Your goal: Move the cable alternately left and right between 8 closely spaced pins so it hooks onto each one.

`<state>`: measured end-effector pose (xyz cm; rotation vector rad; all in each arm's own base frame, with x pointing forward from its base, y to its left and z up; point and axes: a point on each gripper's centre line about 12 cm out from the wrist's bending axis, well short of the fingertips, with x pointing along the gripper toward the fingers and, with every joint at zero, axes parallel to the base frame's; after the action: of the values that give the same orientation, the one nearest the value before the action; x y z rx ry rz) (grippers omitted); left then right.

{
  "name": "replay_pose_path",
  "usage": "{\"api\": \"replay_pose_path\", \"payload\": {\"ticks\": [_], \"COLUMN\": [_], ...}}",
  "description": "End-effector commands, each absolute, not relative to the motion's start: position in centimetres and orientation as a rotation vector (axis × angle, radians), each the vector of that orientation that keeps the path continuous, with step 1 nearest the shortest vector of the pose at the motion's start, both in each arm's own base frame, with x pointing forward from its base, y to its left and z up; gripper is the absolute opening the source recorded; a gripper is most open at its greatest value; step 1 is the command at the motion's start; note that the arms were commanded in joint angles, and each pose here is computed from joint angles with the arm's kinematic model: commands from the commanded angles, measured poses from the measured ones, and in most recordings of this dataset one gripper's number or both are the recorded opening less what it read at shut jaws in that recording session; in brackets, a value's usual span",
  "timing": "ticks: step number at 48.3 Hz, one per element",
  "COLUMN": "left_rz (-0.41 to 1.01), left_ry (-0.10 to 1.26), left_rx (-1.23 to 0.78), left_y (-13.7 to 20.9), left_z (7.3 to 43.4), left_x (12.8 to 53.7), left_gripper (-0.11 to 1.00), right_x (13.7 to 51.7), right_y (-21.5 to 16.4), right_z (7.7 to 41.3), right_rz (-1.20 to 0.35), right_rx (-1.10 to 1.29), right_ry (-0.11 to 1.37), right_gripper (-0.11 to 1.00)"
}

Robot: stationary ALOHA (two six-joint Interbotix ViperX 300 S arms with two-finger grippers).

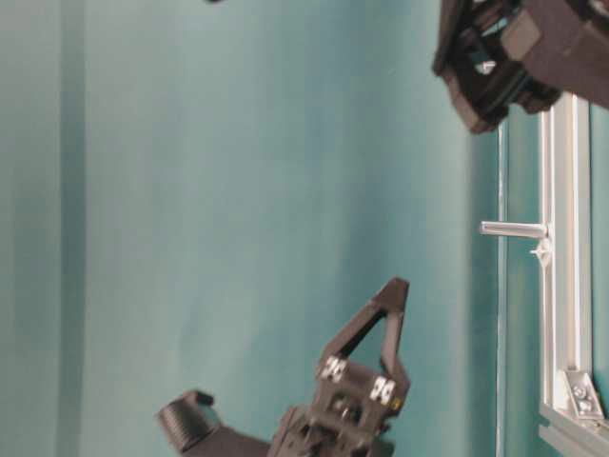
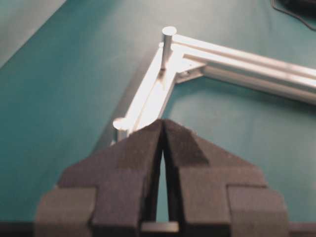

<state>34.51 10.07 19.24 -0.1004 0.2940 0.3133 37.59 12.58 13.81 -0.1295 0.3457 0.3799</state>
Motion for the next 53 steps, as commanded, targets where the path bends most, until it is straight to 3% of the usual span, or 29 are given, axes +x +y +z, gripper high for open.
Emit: {"api": "replay_pose_path", "payload": {"ticks": [1,24,40,42,50,53], "left_rz": [0.285,0.178,0.146,0.145,0.142,0.142], "left_ry": [0.274,0.308,0.361,0.363,0.344,0.338], "left_rx": [-0.091,-0.102,-0.107,-0.107,-0.107,-0.107], "left_y": [9.0,4.4,3.2,3.2,2.9,2.9], "left_z": [21.0,20.8,20.3,20.3,20.6,20.6], "left_x": [33.7,29.0,26.8,26.4,24.6,23.7], "left_gripper": [0.0,0.0,0.0,0.0,0.0,0.0], "right_x": [38.1,39.2,40.2,40.4,41.1,41.4], "right_y": [13.6,14.8,15.2,15.2,15.7,15.9], "right_z": [16.2,16.5,17.2,17.4,17.3,17.2], "right_rz": [0.392,0.304,0.269,0.262,0.235,0.232], "right_rx": [-0.131,-0.047,0.032,0.043,0.07,0.072], "right_ry": [0.342,0.724,0.739,0.744,0.796,0.805], "right_gripper": [0.0,0.0,0.0,0.04,0.45,0.48]}}
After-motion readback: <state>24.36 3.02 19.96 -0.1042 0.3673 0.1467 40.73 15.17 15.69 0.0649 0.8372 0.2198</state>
